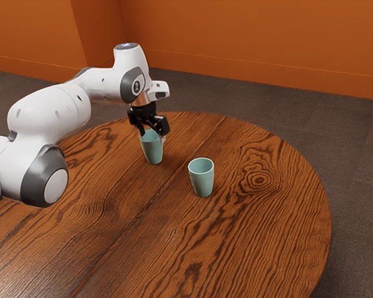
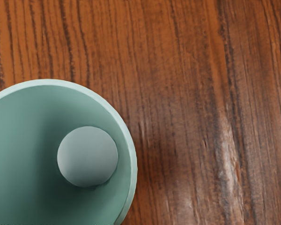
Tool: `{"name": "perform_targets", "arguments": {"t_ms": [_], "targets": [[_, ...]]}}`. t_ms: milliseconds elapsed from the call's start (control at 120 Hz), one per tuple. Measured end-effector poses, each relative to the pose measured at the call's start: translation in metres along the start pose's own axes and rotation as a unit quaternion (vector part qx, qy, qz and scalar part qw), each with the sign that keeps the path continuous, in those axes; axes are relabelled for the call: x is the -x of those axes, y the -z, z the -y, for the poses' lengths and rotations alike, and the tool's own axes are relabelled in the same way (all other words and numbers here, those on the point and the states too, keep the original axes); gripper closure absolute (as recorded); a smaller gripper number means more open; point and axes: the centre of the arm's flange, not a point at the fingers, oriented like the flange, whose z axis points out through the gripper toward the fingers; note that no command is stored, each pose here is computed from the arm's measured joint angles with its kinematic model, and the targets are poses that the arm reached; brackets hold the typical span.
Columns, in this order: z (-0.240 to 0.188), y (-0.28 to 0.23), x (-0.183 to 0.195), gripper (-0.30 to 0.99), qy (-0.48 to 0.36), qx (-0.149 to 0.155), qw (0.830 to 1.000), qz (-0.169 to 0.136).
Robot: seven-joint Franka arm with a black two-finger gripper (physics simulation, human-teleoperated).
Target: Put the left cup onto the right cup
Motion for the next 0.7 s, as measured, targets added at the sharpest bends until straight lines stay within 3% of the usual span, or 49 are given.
{"name": "perform_targets", "arguments": {"t_ms": [308, 700], "targets": [[-0.012, -0.011, -0.017, 0.02, -0.016, -0.008, 1.000, -0.007], [-0.005, -0.041, -0.014, 0.02, -0.009, -0.006, 1.000, 0.014]]}}
